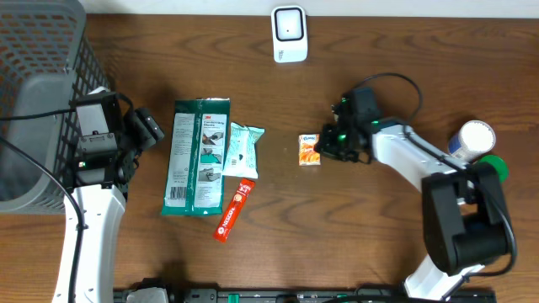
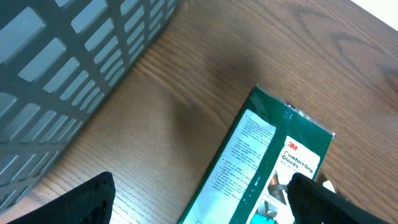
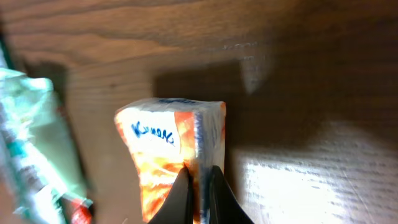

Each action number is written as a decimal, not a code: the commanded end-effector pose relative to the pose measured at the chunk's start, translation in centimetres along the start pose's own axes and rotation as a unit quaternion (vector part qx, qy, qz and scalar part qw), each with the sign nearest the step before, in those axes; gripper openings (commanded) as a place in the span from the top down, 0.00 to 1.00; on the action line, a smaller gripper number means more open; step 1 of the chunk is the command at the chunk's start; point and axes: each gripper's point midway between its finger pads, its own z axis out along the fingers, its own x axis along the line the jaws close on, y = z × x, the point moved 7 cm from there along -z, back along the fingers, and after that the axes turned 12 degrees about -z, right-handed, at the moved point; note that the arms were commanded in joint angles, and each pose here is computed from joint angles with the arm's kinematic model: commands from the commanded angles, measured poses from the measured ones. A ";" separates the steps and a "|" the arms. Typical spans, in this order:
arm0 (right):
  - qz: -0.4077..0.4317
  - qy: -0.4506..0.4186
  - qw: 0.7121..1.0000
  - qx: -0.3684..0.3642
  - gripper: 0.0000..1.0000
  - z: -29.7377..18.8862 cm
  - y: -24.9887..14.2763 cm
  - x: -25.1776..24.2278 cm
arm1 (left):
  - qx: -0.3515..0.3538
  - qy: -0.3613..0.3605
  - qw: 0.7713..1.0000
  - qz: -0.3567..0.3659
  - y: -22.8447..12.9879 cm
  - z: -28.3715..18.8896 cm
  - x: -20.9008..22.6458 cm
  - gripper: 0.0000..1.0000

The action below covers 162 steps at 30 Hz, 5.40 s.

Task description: Scan the item barcode

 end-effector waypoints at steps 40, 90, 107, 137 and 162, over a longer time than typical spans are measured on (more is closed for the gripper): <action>-0.091 -0.073 0.984 -0.133 0.99 -13.7 2.7 -1.5 | -0.018 -0.004 1.000 -0.006 0.9 -0.8 -0.3 0.12; -0.537 -0.542 0.626 -0.162 0.99 4.1 23.6 14.3 | -0.018 -0.004 1.000 -0.006 0.9 -0.8 -0.3 0.12; -0.524 -0.548 0.632 -0.159 0.99 4.0 24.1 13.1 | -0.018 -0.004 1.000 -0.006 0.9 -0.8 -0.3 0.12; -0.381 -0.346 0.857 0.016 0.99 -19.0 10.8 11.9 | -0.018 -0.004 1.000 -0.006 0.9 -0.8 -0.3 0.12; -0.062 -0.375 0.878 0.292 0.01 -14.7 4.0 -11.8 | -0.018 -0.004 1.000 -0.006 0.9 -0.8 -0.3 0.12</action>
